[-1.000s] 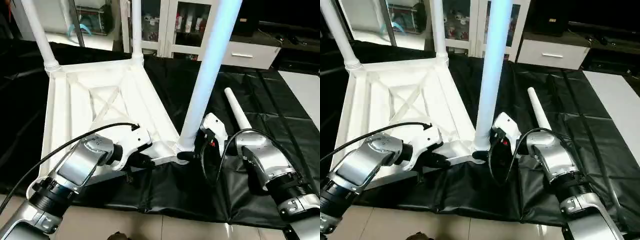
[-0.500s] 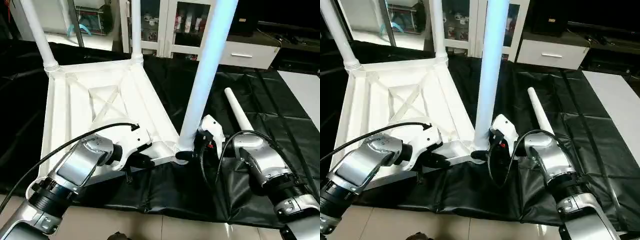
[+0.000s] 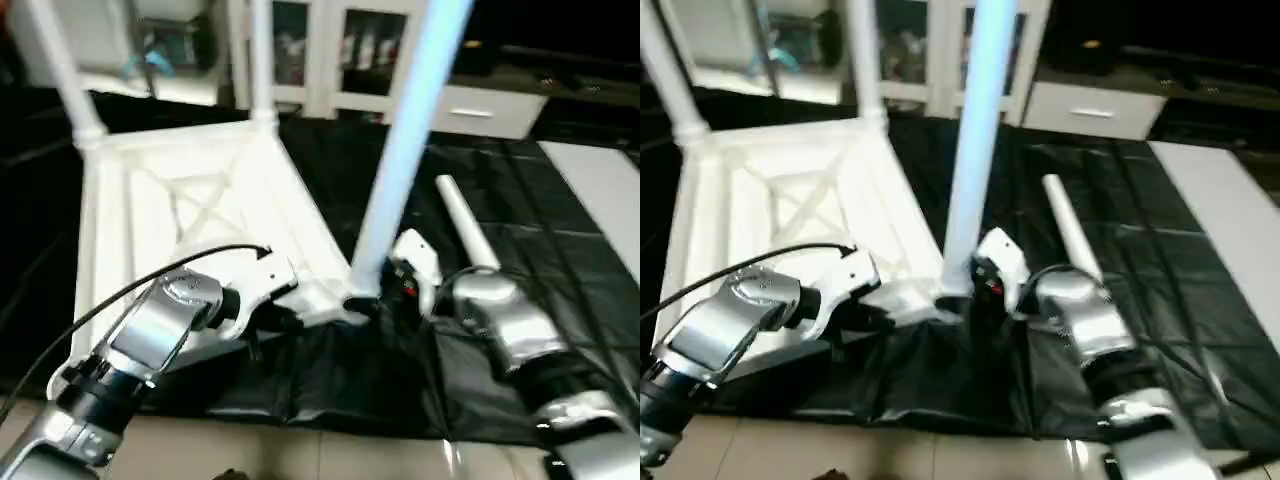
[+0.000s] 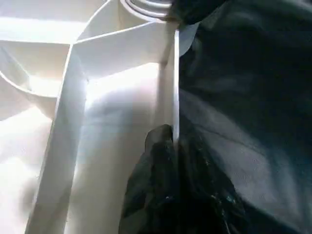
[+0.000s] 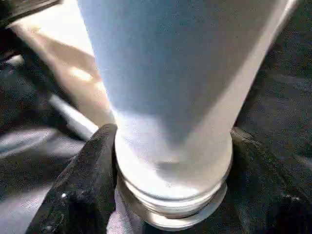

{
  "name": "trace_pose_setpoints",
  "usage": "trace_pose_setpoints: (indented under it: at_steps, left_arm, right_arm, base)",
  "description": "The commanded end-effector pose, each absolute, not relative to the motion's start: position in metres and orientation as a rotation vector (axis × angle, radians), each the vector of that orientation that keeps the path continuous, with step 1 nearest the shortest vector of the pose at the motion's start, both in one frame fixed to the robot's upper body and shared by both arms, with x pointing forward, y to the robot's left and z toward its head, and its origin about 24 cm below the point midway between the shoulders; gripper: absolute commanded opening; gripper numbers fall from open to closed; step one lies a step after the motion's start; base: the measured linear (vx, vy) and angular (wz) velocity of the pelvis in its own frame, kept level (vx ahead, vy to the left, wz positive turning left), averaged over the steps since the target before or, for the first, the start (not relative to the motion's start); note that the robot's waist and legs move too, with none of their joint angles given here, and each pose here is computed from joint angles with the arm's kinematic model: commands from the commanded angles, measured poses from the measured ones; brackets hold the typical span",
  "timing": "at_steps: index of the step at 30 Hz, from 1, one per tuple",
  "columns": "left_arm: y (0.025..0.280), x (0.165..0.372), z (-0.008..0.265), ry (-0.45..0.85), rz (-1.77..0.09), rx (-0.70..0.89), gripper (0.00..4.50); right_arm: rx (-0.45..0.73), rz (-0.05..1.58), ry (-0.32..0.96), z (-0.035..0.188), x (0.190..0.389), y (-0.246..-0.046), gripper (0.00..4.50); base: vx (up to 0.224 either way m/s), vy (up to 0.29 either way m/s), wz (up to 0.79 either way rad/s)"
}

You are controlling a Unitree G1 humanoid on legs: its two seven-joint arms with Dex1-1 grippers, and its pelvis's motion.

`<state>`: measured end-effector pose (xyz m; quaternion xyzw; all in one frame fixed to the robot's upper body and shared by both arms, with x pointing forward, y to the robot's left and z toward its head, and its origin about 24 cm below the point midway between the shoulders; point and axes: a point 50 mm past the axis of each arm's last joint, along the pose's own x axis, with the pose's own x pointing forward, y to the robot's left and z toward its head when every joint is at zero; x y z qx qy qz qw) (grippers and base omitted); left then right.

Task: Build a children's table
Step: Rotate leg to tighten

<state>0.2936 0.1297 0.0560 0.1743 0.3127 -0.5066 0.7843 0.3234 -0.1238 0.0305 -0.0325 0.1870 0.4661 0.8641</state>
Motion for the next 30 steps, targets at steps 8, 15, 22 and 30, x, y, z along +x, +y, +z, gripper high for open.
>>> trace_pose_setpoints:
  at_steps: [8, 15, 22, 30]
  left_arm:
    - [0.082, 0.321, 0.054, 0.595, -0.889, 0.267, 0.0]
    - [0.07, 0.343, 0.058, 0.532, -0.708, 0.294, 0.0]
    - [0.075, 0.344, 0.056, 0.54, -0.704, 0.3, 0.0]
    - [0.086, 0.338, 0.052, 0.566, -0.746, 0.294, 0.0]
  right_arm:
    - [0.009, 0.277, 0.49, 0.002, 0.345, -0.106, 2.74]
    - [0.087, 0.091, 0.472, 0.011, 0.353, -0.077, 2.74]
    - [0.076, 0.166, 0.385, 0.021, 0.357, -0.066, 2.74]
    - [0.109, 0.253, 0.287, 0.033, 0.36, -0.07, 3.66]
  base:
    - [0.0, 0.0, 0.0]
    - [0.0, 0.0, 0.0]
    - [0.0, 0.0, 0.0]
    - [0.0, 0.0, 0.0]
